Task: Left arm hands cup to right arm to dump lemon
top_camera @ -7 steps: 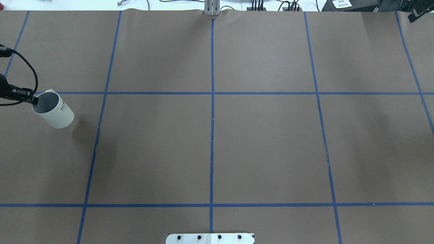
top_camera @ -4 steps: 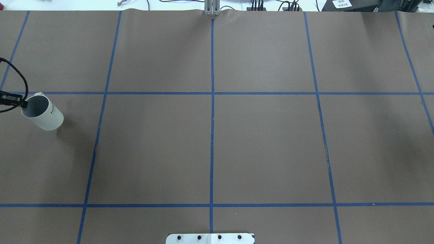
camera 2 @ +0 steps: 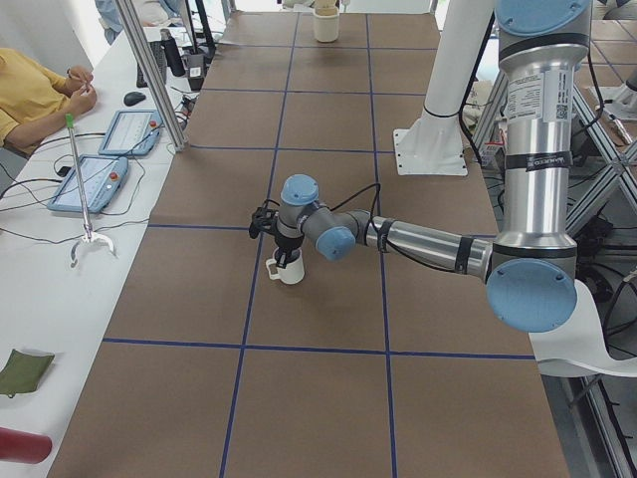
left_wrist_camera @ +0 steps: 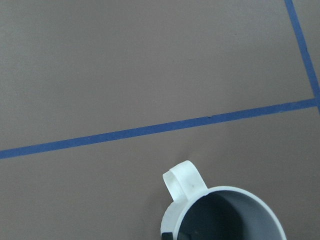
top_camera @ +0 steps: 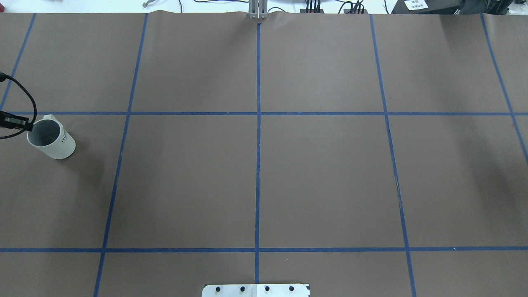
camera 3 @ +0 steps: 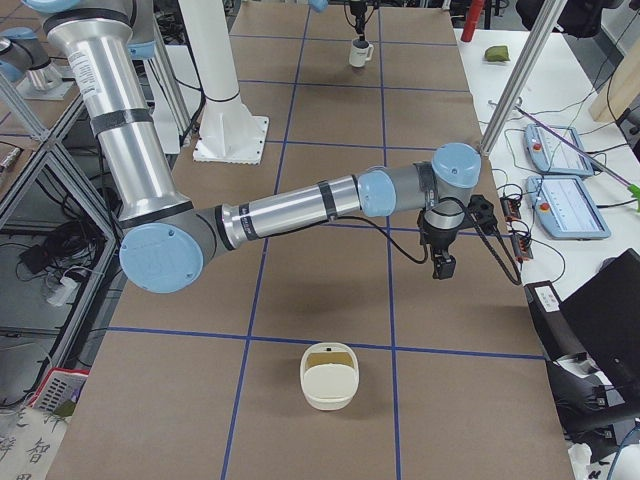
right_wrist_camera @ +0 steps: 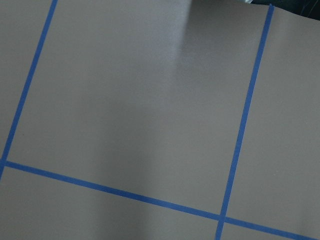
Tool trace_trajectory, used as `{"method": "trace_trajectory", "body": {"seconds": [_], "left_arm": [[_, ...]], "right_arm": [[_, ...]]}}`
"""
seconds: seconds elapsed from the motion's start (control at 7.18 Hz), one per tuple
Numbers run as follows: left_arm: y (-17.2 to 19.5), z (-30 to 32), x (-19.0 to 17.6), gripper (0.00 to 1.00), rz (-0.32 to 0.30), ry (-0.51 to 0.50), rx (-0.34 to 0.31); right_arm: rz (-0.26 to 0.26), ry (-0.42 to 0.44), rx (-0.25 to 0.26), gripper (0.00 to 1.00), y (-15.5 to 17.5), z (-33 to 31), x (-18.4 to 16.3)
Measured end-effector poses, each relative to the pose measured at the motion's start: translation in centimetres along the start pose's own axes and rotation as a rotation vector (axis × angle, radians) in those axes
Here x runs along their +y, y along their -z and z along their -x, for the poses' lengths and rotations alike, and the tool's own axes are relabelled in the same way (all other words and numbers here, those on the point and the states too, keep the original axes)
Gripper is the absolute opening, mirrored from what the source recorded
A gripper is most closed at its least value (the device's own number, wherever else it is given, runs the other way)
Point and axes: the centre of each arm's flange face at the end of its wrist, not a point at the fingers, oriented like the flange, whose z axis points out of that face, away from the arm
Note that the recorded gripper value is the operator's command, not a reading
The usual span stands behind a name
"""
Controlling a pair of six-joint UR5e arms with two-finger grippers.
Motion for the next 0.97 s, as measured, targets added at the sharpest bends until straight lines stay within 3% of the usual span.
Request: {"method": "trace_trajectory", "body": {"seconds": [0.28,0.56,0.97], "left_arm": [[0.6,-0.2,-0.2,1.00,0.003,-0.008,0.014],[3.6,2.9,-1.5,1.00,0.035,-0.040,0.022],[11.3,11.0,-4.7,1.00,0.102,-0.139,-0.060]], "right_arm": [[0.002,-0.002,-0.001,1.00,-0.1,-0.2,0.1],[0.004,-0.002,0.013,1.00,-0.2,-0.3,0.1],[0.035,0.013,0.083,1.00,-1.2,-2.1,0.5]]}}
